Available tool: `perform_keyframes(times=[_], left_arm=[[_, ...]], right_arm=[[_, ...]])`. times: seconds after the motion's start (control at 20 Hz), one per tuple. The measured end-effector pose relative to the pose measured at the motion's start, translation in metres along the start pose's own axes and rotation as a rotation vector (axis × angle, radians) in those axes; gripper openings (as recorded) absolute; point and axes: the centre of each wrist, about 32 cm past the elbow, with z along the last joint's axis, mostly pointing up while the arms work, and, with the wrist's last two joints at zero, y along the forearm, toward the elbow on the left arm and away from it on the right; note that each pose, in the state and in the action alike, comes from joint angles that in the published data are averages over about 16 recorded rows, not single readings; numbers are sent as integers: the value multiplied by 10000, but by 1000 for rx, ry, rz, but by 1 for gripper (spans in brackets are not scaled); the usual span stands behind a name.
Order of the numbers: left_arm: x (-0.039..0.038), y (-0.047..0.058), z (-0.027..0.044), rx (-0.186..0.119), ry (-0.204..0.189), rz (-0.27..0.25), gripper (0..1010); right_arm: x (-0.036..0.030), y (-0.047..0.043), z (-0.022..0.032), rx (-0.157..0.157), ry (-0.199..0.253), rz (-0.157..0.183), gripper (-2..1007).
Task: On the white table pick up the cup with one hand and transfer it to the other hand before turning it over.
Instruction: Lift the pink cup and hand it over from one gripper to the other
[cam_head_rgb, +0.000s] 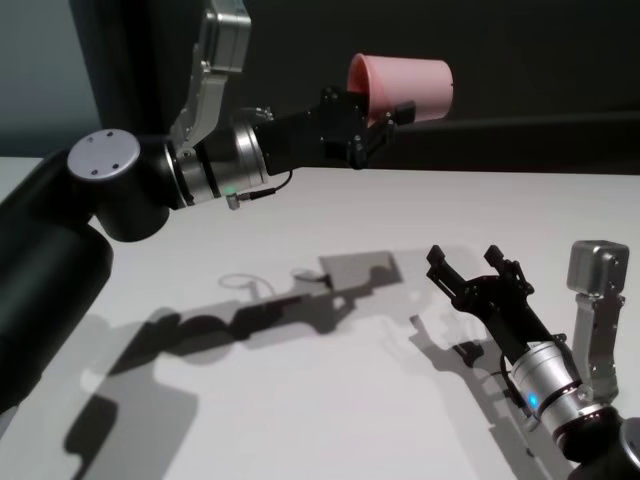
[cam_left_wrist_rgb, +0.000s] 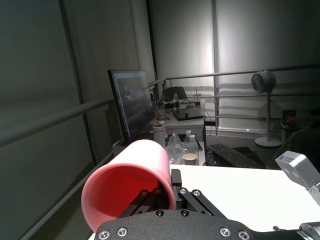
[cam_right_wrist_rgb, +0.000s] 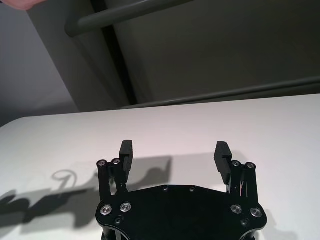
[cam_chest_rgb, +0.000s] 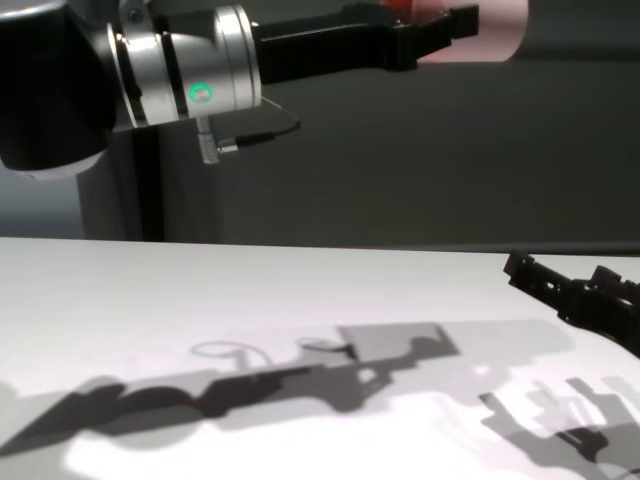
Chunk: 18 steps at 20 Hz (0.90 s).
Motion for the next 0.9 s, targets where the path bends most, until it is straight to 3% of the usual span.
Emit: perform_keyframes(times=[0.45,0.65,0.9], left_arm=[[1,1,1,1,-1,0,48],[1,1,2,1,-1,0,48],[1,1,2,1,-1,0,47]], right_arm=[[81,-28,53,96,272,118,1003],[85,-15,76,138,389,174,1003],[71,36,89,166,520,243,1003]])
